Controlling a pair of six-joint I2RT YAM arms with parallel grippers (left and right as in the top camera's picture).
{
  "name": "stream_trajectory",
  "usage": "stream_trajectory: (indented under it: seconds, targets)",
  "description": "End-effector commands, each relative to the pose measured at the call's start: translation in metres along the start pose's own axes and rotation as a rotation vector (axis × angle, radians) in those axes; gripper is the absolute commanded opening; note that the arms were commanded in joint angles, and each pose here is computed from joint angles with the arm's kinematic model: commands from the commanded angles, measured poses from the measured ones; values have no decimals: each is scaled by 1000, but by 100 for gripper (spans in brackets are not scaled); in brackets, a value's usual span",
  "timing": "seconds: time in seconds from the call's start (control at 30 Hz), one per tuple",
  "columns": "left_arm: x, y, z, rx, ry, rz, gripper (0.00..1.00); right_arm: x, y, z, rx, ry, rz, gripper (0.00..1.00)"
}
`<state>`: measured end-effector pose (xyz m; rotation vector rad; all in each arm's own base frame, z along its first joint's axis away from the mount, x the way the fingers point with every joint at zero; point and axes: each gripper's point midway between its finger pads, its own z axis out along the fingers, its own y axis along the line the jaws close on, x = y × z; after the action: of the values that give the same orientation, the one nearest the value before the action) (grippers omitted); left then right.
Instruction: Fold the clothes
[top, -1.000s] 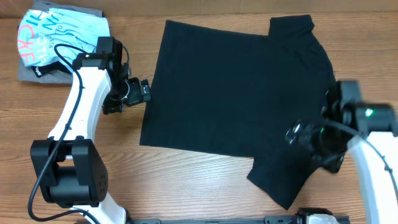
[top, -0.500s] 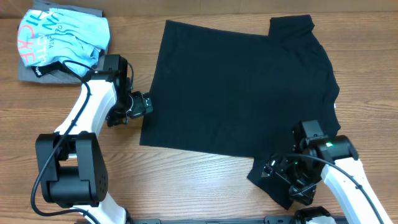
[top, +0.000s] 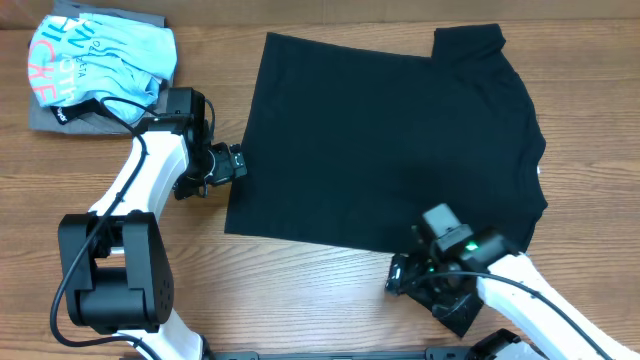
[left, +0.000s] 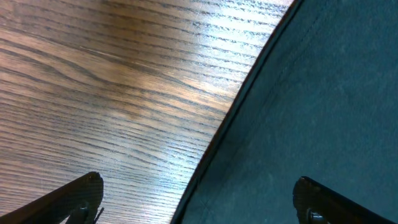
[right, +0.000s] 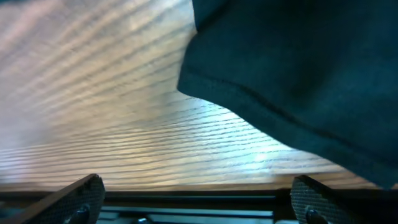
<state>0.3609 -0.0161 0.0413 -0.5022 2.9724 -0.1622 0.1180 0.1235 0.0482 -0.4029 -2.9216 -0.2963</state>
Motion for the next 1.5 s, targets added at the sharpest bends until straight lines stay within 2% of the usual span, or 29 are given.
stream_trajectory:
  seconds: [0.0, 0.27, 0.5, 0.57, 0.63, 0.67, 0.73, 1.0, 1.13, 1.47]
  targets:
    - [0, 4, 3, -13, 4, -27, 100, -14, -13, 13, 119, -45, 10, 100]
    - [0, 4, 3, -13, 3, -27, 100, -26, -1, 47, 127, 27, 44, 100]
    - [-3, 3, 3, -8, -8, -26, 100, -27, -7, 54, 163, 38, 88, 99]
    - [-4, 2, 3, -7, -12, -25, 100, -28, -9, 53, 175, 29, 115, 89]
    - [-4, 2, 3, -7, -12, -25, 100, -27, -10, 53, 177, 31, 121, 64]
    - [-3, 2, 3, -7, -11, -25, 100, -27, -10, 53, 179, 30, 133, 56]
    - [-3, 2, 3, -8, -10, -25, 100, -27, -10, 53, 177, 30, 142, 48]
    - [-6, 9, 3, -43, -25, 5, 99, -22, -14, 52, 198, 44, 171, 44]
    - [-6, 12, 3, -59, -25, 27, 95, -21, -15, 52, 203, 51, 175, 44]
    - [48, 9, 0, -16, 205, 28, 98, -20, -14, 52, 196, 57, 175, 46]
